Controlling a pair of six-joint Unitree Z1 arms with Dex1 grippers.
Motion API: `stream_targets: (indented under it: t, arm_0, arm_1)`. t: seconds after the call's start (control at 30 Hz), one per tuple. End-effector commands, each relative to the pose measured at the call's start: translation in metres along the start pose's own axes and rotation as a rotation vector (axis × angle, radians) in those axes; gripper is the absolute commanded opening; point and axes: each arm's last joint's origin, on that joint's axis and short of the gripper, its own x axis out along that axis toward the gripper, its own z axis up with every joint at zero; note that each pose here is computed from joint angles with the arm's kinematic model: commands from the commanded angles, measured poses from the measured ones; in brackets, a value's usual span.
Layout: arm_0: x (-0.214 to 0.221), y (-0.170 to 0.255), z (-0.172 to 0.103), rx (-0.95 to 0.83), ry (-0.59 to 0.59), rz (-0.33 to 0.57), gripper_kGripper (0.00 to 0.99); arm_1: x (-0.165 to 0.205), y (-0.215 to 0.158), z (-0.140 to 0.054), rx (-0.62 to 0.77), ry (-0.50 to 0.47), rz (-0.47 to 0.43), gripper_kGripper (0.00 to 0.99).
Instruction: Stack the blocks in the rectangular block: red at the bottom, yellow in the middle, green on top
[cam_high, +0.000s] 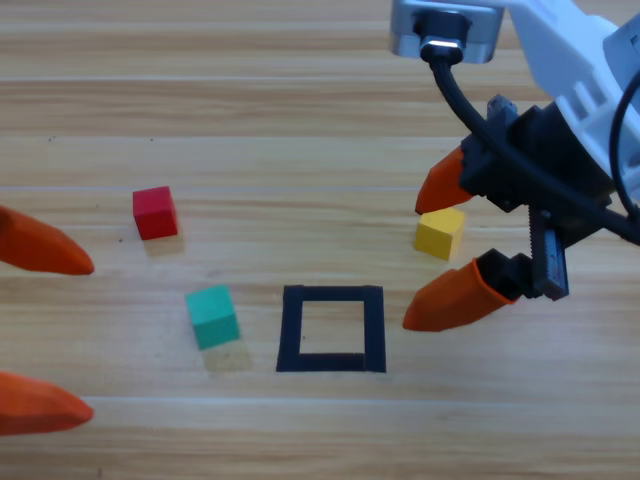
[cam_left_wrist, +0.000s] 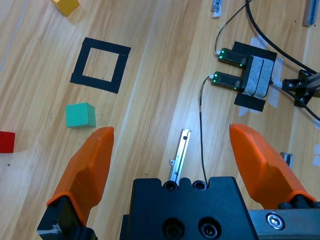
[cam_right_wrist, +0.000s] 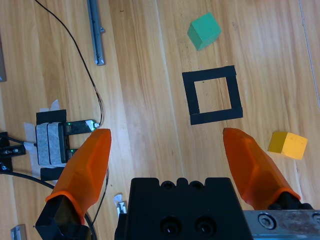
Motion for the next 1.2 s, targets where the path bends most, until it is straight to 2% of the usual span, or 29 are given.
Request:
stream_targets:
  t: [0.03, 0.2, 0.33, 0.47, 0.57, 0.67, 0.77, 0.87, 0.97, 1.07, 1.13, 1.2]
  arm_0:
    - [0.01, -0.001, -0.004, 0.009, 0.027, -0.015, 0.99]
    - [0.011, -0.001, -0.005, 0.007, 0.029, -0.018, 0.99]
    - [0.012, 0.0, -0.003, -0.029, 0.022, 0.009, 0.99]
    - [0.008, 0.005, 0.004, -0.191, -0.051, 0.099, 0.99]
    - [0.011, 0.013, 0.007, -0.334, -0.077, 0.226, 0.99]
    - [0.009, 0.017, -0.003, -0.457, -0.109, 0.359, 0.99]
    - [0.009, 0.016, -0.011, -0.491, -0.136, 0.372, 0.99]
    - [0.003, 0.014, -0.011, -0.559, -0.172, 0.352, 0.99]
    - [0.004, 0.017, -0.001, -0.64, -0.193, 0.355, 0.99]
    - [0.014, 0.026, 0.014, -0.741, -0.137, 0.401, 0.99]
    - [0.025, 0.032, 0.025, -0.833, -0.076, 0.445, 0.99]
    - [0.031, 0.037, 0.034, -0.89, -0.045, 0.477, 0.99]
  arm_1:
    - [0.011, 0.005, 0.001, -0.007, 0.025, -0.002, 0.985]
    - [0.009, 0.006, -0.004, 0.009, 0.033, -0.011, 0.985]
    - [0.011, -0.002, -0.009, 0.107, 0.059, -0.099, 0.983]
    - [0.025, -0.022, -0.01, 0.27, 0.09, -0.285, 0.979]
    - [0.047, -0.038, -0.007, 0.394, 0.115, -0.449, 0.982]
    - [0.08, -0.057, -0.003, 0.532, 0.151, -0.603, 0.986]
    - [0.116, -0.074, -0.001, 0.598, 0.203, -0.703, 0.986]
    - [0.131, -0.086, 0.001, 0.671, 0.246, -0.824, 0.986]
    - [0.135, -0.093, 0.002, 0.732, 0.227, -0.895, 0.986]
    - [0.133, -0.099, 0.007, 0.907, 0.207, -0.929, 0.986]
    - [0.135, -0.107, 0.014, 0.989, 0.237, -0.958, 0.986]
    - [0.14, -0.119, 0.018, 1.071, 0.267, -0.95, 0.986]
